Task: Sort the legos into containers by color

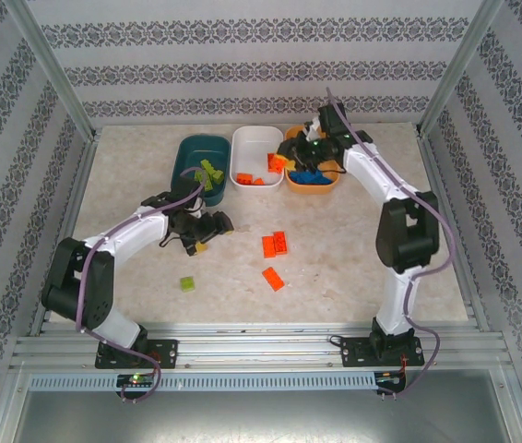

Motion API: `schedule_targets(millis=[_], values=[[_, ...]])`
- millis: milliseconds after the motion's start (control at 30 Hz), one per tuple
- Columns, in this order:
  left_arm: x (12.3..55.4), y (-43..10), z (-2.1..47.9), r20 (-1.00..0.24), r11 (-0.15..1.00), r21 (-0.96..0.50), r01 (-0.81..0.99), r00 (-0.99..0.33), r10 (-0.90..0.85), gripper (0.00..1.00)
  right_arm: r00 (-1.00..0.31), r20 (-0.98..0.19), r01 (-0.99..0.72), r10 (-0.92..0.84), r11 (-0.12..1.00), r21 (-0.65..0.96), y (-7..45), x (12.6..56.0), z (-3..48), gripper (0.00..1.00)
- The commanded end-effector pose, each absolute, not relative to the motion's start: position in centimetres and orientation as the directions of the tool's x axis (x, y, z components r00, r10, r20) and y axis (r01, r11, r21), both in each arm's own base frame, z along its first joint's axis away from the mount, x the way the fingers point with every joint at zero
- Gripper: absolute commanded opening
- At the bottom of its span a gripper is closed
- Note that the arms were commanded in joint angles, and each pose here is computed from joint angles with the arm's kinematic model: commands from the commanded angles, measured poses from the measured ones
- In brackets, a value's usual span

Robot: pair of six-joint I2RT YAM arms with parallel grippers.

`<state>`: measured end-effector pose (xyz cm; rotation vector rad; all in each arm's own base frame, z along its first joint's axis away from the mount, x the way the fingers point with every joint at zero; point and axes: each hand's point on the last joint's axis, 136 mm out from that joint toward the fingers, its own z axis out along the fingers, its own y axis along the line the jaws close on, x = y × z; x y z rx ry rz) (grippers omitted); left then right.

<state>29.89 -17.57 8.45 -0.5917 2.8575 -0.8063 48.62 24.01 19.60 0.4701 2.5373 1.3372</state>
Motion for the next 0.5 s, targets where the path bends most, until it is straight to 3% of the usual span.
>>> schedule_targets(millis=[0, 467], values=[[28.6, -16.9, 9.5, -0.046, 0.814, -0.505, -0.289, -0.932, -0.359, 0.88, -0.9, -0.009, 0.214, 0.435, 0.46, 0.862, 25.7, 51.7, 19.3, 0.26], [26.6, -14.3, 10.3, -0.063, 0.816, -0.489, -0.308, -0.921, -0.385, 0.94, -0.909, -0.023, 0.195, 0.416, 0.472, 0.86, 30.7, 57.1, 14.8, 0.28]])
